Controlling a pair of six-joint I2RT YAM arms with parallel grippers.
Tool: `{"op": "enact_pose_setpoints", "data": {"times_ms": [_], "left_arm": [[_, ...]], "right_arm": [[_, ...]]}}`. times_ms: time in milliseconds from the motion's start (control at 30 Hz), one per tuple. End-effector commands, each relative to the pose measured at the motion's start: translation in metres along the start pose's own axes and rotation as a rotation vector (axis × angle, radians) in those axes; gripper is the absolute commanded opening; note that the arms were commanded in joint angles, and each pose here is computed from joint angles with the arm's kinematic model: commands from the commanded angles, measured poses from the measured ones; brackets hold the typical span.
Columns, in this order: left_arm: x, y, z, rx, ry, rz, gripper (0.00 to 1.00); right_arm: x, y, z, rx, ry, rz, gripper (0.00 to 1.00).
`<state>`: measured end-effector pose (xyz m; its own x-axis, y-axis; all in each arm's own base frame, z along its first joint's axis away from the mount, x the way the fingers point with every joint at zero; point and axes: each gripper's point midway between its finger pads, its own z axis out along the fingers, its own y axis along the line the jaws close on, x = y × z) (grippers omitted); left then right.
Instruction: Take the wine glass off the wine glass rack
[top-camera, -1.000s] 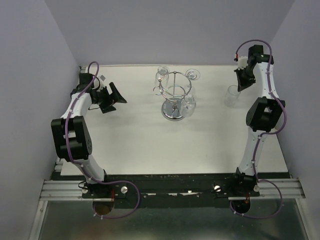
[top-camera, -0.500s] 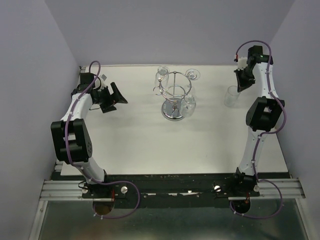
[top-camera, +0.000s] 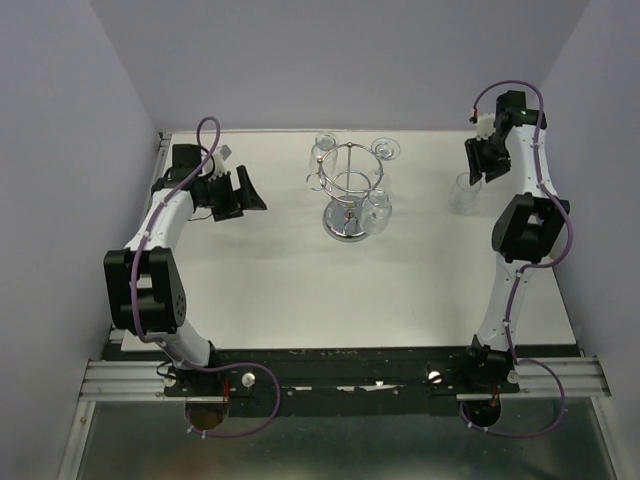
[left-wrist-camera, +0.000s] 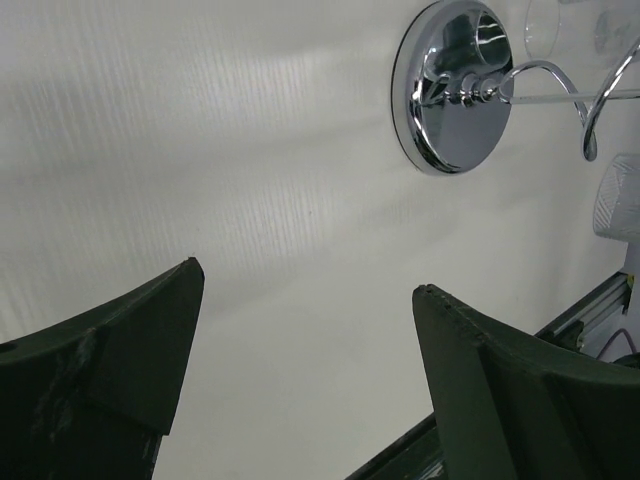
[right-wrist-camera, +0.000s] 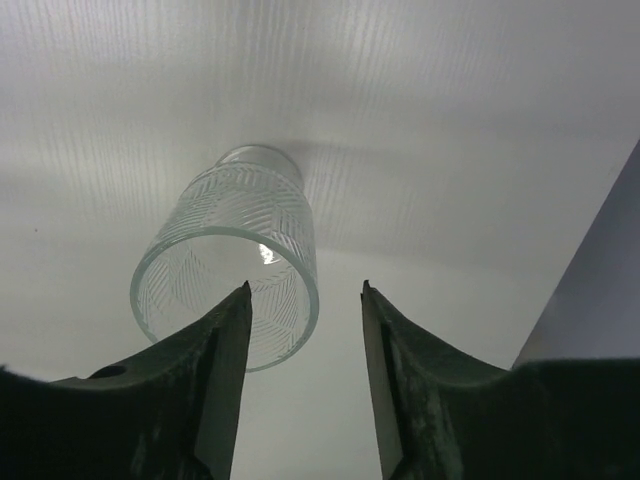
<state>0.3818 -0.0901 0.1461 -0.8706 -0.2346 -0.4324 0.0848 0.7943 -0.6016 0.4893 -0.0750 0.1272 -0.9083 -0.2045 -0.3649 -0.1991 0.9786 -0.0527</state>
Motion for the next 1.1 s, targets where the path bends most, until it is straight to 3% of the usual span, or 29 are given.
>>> {"op": "enact_pose_setpoints", "data": {"times_ms": [0, 233, 367, 400, 533, 767, 833, 867, 1067], "left_arm": [[-0.022, -0.03, -0.023, 0.094, -0.163, 0.174, 0.99], [-0.036, -0.078, -0.053, 0.248, -0.387, 0.402, 0.99], [-0.03, -0.102, -0.064, 0.305, -0.419, 0.539, 0.99], [-0.029, -0.108, -0.067, 0.314, -0.423, 0.573, 0.99], [-0.018, -0.128, -0.067, 0.339, -0.4, 0.682, 0.99], [-0.003, -0.135, -0.061, 0.369, -0.35, 0.708, 0.99], [-0.001, -0.133, -0.059, 0.362, -0.324, 0.702, 0.99], [-0.002, -0.132, -0.059, 0.353, -0.318, 0.697, 0.99], [-0.002, -0.124, -0.058, 0.298, -0.295, 0.669, 0.99]], "right_arm": [[-0.018, -0.01, -0.039, 0.058, -0.099, 0.024, 0.58], [-0.039, 0.002, -0.096, 0.039, -0.253, 0.027, 0.76], [-0.053, 0.02, -0.135, -0.03, -0.392, 0.016, 0.79], [-0.057, 0.027, -0.147, -0.049, -0.439, 0.008, 0.87], [-0.06, 0.064, -0.18, -0.196, -0.607, -0.033, 0.89], [-0.022, 0.117, -0.213, -0.342, -0.842, -0.132, 0.9], [0.001, 0.139, -0.209, -0.41, -0.877, -0.23, 0.91], [0.011, 0.147, -0.207, -0.43, -0.898, -0.28, 0.99], [0.052, 0.179, -0.186, -0.485, -0.939, -0.414, 1.0]]}}
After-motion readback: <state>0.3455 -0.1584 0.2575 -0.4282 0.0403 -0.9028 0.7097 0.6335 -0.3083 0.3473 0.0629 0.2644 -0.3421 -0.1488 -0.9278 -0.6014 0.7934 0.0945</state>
